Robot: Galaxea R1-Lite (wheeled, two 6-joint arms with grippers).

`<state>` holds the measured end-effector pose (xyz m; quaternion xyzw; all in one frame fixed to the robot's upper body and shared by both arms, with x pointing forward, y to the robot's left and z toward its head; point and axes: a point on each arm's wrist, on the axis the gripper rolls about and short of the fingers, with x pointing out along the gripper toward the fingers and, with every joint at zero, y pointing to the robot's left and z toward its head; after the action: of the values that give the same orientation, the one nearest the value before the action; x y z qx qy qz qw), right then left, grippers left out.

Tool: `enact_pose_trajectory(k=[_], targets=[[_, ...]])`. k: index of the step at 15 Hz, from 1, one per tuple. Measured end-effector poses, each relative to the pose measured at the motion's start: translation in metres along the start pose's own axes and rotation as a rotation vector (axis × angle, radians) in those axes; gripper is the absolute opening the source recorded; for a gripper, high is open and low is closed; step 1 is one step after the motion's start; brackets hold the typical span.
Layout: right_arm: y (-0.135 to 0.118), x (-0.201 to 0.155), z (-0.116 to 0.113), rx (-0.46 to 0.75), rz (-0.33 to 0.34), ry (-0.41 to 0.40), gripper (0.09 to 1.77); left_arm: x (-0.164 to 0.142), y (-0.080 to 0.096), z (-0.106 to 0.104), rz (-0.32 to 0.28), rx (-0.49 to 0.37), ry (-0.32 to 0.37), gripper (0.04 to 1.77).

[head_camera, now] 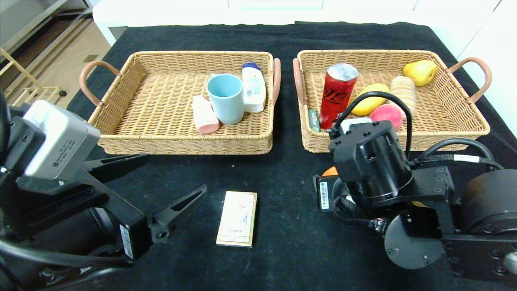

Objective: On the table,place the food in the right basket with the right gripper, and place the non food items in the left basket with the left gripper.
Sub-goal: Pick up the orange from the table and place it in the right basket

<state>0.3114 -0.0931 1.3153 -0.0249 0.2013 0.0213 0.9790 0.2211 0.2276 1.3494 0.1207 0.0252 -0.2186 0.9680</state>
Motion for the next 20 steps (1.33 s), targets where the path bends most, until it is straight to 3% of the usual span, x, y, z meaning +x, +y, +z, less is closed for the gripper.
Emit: enact_pose_trajectory(k=[11, 15, 20], targets=[[-0.062, -0.054, 0.023, -0.05, 0.0, -0.102, 1.21, 0.006, -0.003, -0.004, 0.0, 0.003, 0.021, 1.72], [-0.079, -0.054, 0.033, -0.046, -0.026, -0.127, 1.21, 0.007, -0.003, -0.005, 0.001, 0.004, 0.023, 1.72], [-0.108, -0.036, 0.059, -0.024, -0.033, -0.242, 1.21, 0.007, -0.003, -0.005, 0.001, 0.004, 0.026, 1.72]])
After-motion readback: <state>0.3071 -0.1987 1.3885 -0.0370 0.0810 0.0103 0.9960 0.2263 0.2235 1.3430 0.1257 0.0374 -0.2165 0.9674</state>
